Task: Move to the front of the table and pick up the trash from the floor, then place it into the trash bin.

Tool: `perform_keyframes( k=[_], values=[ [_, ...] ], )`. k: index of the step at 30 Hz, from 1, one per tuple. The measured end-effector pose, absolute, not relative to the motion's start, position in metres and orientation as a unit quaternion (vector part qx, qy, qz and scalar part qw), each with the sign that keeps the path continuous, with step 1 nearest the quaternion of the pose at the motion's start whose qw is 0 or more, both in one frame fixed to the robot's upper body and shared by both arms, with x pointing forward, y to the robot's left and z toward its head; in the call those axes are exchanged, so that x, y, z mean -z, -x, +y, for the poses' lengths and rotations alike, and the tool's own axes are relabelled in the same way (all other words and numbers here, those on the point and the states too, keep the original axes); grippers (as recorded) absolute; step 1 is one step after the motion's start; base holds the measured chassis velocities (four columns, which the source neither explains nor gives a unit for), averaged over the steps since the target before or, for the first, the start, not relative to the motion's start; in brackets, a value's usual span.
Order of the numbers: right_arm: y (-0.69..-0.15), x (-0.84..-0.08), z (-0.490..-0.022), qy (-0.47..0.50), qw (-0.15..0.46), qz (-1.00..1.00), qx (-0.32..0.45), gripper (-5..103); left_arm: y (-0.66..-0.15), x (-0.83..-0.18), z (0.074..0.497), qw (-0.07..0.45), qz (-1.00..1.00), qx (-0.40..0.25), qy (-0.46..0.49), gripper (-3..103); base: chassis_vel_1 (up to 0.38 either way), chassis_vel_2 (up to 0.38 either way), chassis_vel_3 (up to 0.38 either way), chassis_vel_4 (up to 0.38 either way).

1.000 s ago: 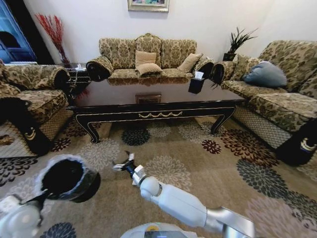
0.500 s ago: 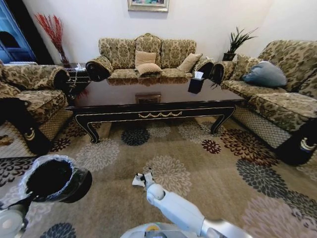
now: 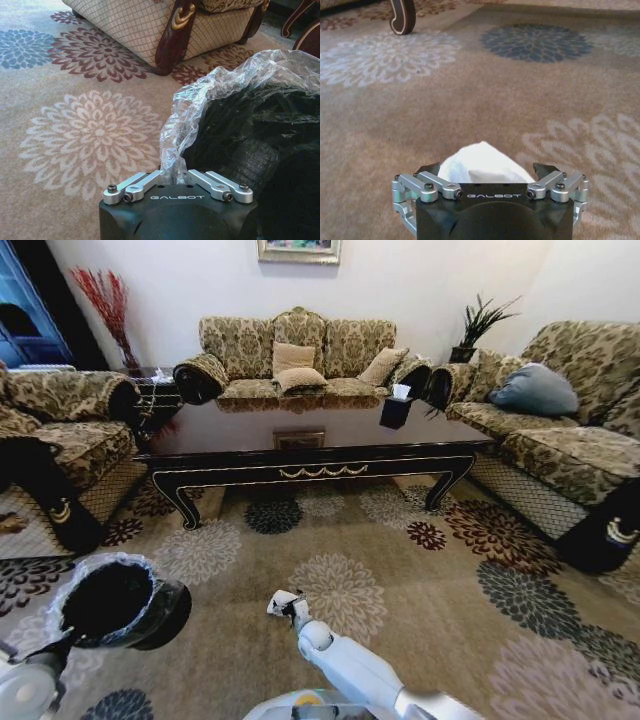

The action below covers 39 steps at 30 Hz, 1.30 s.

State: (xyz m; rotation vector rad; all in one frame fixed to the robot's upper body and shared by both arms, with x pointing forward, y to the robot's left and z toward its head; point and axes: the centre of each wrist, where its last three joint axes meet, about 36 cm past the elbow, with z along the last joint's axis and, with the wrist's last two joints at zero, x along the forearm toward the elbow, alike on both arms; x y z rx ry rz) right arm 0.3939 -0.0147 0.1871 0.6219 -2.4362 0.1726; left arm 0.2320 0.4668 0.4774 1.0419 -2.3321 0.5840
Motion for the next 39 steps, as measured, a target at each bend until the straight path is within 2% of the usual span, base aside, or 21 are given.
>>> perform_keyframes(
  k=[2, 5, 7, 8, 10, 11, 13, 16, 18, 19, 21, 22, 25, 28, 30, 34, 39],
  values=[
    [-0.394, -0.183, -0.016, -0.234, 0.309, -0.919, -0.072, 101, -0.230, -0.478, 0.467, 0.258, -0.860, -0.215, -0.385, 2, 0.000, 0.000, 0.000, 0.000],
    [-0.394, -0.181, -0.017, -0.233, 0.311, -0.918, -0.077, 96, -0.230, -0.478, 0.467, 0.258, -0.860, -0.215, -0.385, 2, 0.000, 0.000, 0.000, 0.000],
    [-0.394, -0.180, -0.018, -0.231, 0.313, -0.918, -0.080, 85, -0.229, -0.478, 0.466, 0.259, -0.859, -0.216, -0.385, 2, 0.000, 0.000, 0.000, 0.000],
    [-0.394, -0.180, -0.019, -0.231, 0.313, -0.918, -0.080, 85, -0.229, -0.477, 0.466, 0.259, -0.859, -0.217, -0.384, 2, 0.000, 0.000, 0.000, 0.000],
    [-0.395, -0.180, -0.019, -0.231, 0.313, -0.918, -0.081, 74, -0.230, -0.476, 0.464, 0.259, -0.859, -0.219, -0.383, 2, 0.000, 0.000, 0.000, 0.000],
    [-0.395, -0.180, -0.019, -0.231, 0.313, -0.918, -0.081, 74, -0.230, -0.476, 0.464, 0.259, -0.859, -0.219, -0.383, 2, 0.000, 0.000, 0.000, 0.000],
    [-0.395, -0.180, -0.020, -0.231, 0.312, -0.918, -0.082, 63, -0.231, -0.475, 0.463, 0.259, -0.860, -0.220, -0.382, 2, 0.000, 0.000, 0.000, 0.000],
    [-0.395, -0.180, -0.021, -0.232, 0.312, -0.918, -0.083, 58, -0.233, -0.475, 0.462, 0.258, -0.860, -0.221, -0.381, 2, 0.000, 0.000, 0.000, 0.000],
    [-0.395, -0.179, -0.023, -0.233, 0.311, -0.918, -0.085, 47, -0.234, -0.475, 0.461, 0.258, -0.860, -0.221, -0.380, 2, 0.000, 0.000, 0.000, 0.000],
    [-0.395, -0.179, -0.023, -0.233, 0.310, -0.918, -0.086, 47, -0.234, -0.474, 0.461, 0.258, -0.860, -0.222, -0.380, 2, 0.000, 0.000, 0.000, 0.000],
    [-0.395, -0.180, -0.024, -0.234, 0.304, -0.920, -0.087, 36, -0.236, -0.474, 0.461, 0.258, -0.860, -0.223, -0.379, 2, 0.000, 0.000, 0.000, 0.000],
    [-0.395, -0.180, -0.024, -0.234, 0.304, -0.920, -0.087, 36, -0.236, -0.474, 0.461, 0.258, -0.860, -0.223, -0.379, 2, 0.000, 0.000, 0.000, 0.000],
    [-0.397, -0.184, -0.027, -0.230, 0.294, -0.924, -0.087, 20, -0.237, -0.473, 0.460, 0.258, -0.861, -0.224, -0.378, 2, 0.000, 0.000, 0.000, 0.000],
    [-0.399, -0.185, -0.031, -0.230, 0.283, -0.926, -0.093, 15, -0.239, -0.473, 0.460, 0.257, -0.861, -0.224, -0.377, 2, 0.000, 0.000, 0.000, 0.000],
    [-0.401, -0.189, -0.035, -0.233, 0.263, -0.931, -0.101, 4, -0.240, -0.473, 0.460, 0.257, -0.861, -0.225, -0.377, 2, 0.000, 0.000, 0.000, 0.000],
    [-0.404, -0.206, -0.035, -0.241, 0.226, -0.940, -0.086, 1, -0.241, -0.473, 0.460, 0.257, -0.861, -0.224, -0.376, 2, 0.000, 0.000, 0.000, 0.000],
    [-0.433, -0.246, -0.033, -0.272, 0.076, -0.956, -0.073, 0, -0.245, -0.467, 0.453, 0.262, -0.861, -0.227, -0.372, 2, 0.000, 0.000, 0.000, 0.000]
  ],
)
